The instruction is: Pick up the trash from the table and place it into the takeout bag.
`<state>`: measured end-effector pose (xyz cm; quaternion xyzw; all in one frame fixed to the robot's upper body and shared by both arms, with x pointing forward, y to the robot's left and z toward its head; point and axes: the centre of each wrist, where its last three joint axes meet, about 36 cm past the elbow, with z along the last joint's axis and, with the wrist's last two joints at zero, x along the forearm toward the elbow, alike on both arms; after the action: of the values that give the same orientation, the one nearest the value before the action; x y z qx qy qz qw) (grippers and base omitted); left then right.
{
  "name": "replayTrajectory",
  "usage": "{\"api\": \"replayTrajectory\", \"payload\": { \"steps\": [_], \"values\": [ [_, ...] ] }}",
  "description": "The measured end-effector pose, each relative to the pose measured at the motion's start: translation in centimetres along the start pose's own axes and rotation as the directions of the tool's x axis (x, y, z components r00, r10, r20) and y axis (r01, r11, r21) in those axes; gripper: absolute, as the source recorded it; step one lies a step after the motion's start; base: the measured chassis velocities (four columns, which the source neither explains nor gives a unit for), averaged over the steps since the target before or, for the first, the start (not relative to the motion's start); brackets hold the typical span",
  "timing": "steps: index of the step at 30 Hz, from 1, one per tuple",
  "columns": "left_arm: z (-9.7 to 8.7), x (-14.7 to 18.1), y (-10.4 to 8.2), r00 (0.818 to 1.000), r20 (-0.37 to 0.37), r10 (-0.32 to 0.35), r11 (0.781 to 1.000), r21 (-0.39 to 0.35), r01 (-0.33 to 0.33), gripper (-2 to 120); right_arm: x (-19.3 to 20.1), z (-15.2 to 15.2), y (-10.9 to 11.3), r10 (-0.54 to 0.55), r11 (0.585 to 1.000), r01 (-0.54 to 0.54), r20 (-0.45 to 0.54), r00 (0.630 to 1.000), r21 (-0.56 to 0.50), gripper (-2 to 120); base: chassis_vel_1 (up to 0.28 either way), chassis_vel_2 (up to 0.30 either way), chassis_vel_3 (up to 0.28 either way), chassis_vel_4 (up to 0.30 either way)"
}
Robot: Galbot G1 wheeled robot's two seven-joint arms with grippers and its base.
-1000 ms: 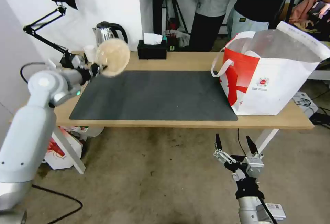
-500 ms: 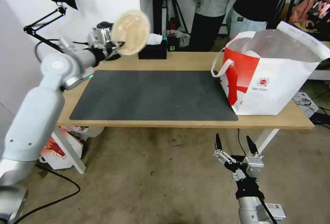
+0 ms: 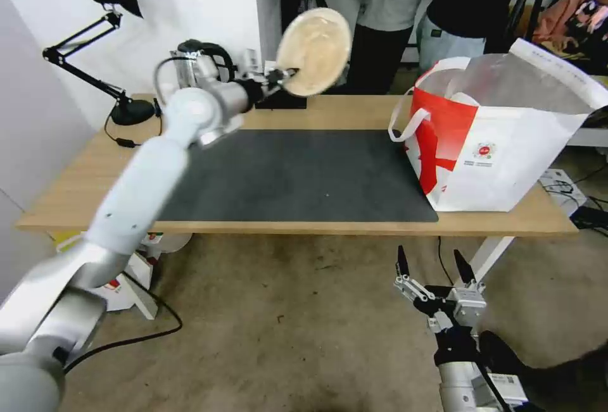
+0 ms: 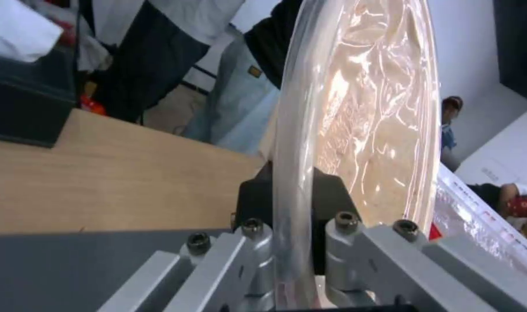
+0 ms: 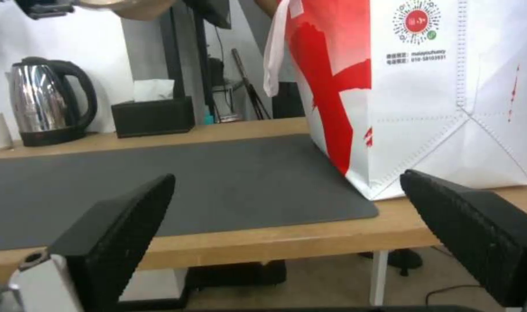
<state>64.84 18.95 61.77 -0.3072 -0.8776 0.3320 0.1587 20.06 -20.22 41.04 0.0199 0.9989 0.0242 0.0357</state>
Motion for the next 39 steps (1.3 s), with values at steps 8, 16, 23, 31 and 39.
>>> {"api": "replayTrajectory", "payload": {
  "steps": [8, 16, 23, 31, 39],
  "values": [
    [0.5, -3.8, 0.7, 0.999, -0.02, 0.036, 0.997, -0.066, -0.037, 4, 0.0, 0.0, 0.0, 0.0, 1.0, 0.0, 0.0, 1.0, 0.0, 100, 0.0, 0.0, 0.0, 0.0],
    [-0.1, -7.0, -0.4, 0.995, -0.005, 0.1, 0.989, -0.106, -0.1, 4, 0.0, 0.0, 0.0, 0.0, 1.0, 0.0, 0.0, 1.0, 0.0, 100, 0.0, 0.0, 0.0, 0.0],
    [-0.8, -10.4, -1.7, 0.984, -0.002, 0.177, 0.974, -0.141, -0.175, 4, 0.0, 0.0, 0.0, 0.0, 1.0, 0.0, 0.0, 1.0, 0.0, 100, 0.0, 0.0, 0.0, 0.0],
    [-0.9, -13.6, -3.6, 0.975, 0.004, 0.223, 0.964, -0.152, -0.22, 4, 0.0, 0.0, 0.0, 0.0, 1.0, 0.0, 0.0, 1.0, 0.0, 100, 0.0, 0.0, 0.0, 0.0],
    [1.0, -17.0, -8.2, 0.951, -0.011, 0.308, 0.936, -0.174, -0.305, 4, 0.0, 0.0, 0.0, 0.0, 1.0, 0.0, 0.0, 1.0, 0.0, 100, 0.0, 0.0, 0.0, 0.0]
  ]
}}
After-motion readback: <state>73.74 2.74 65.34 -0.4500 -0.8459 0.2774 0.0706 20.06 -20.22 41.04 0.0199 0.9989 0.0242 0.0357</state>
